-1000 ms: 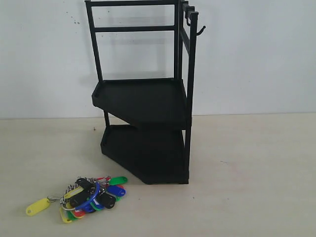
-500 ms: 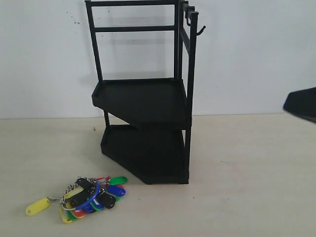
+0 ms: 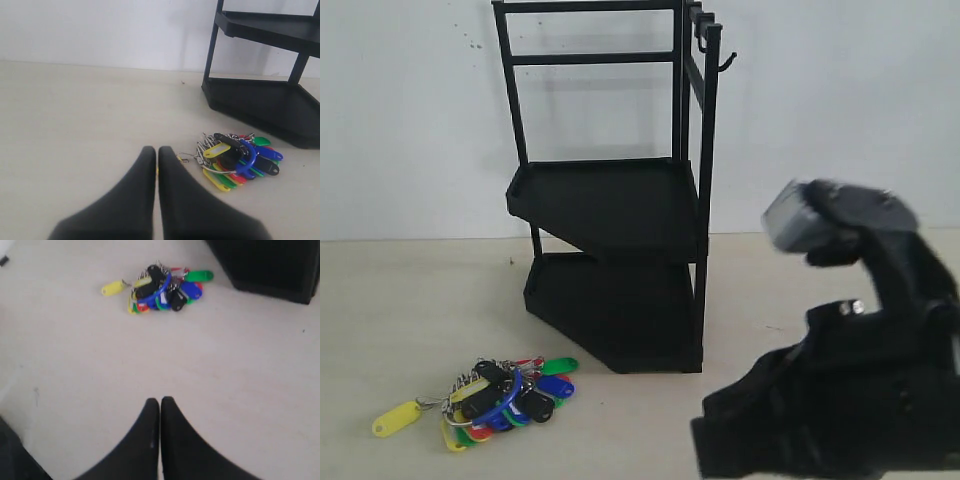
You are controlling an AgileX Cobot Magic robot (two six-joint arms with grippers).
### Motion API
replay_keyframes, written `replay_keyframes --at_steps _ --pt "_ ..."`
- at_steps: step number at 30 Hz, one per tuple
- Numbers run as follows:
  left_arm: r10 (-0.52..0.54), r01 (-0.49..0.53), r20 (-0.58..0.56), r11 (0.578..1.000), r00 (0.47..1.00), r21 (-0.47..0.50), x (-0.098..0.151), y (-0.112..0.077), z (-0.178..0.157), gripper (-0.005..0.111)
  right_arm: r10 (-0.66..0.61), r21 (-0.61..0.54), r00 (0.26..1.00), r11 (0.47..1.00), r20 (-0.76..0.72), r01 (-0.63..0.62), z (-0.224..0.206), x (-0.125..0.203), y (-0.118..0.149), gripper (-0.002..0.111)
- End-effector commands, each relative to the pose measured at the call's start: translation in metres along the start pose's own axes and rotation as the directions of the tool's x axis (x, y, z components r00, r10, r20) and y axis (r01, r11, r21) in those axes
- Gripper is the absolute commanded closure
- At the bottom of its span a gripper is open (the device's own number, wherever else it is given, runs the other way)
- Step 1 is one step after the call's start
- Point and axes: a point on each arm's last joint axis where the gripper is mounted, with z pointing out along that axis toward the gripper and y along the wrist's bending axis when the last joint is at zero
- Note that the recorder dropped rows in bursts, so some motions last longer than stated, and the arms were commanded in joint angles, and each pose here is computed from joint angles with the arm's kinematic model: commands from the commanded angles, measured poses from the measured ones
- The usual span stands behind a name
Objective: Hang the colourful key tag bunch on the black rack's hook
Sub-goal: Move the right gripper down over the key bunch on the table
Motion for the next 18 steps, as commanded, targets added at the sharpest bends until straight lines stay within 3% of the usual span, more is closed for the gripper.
replay_keyframes --at_steps 1,9,15,18 --pt "0.008 -0.008 0.006 1.000 1.000 -0.004 0.000 0.000 0.000 0.102 -0.054 -0.004 0.996 0.999 -0.077 0.053 0.033 0.000 0.006 0.108" --pt "0.008 -0.008 0.006 1.000 1.000 -0.004 0.000 0.000 0.000 0.102 -0.011 0.021 0.997 1.000 -0.083 0.013 0.094 -0.023 0.009 0.108" --pt "0.008 -0.008 0.006 1.000 1.000 -0.004 0.000 0.000 0.000 0.102 -0.061 -0.001 0.976 0.998 -0.209 0.062 0.142 -0.032 0.013 0.108" --pt "0.008 -0.008 0.006 1.000 1.000 -0.004 0.000 0.000 0.000 0.102 -0.035 -0.034 0.972 0.999 -0.231 0.027 0.163 -0.036 0.017 0.108"
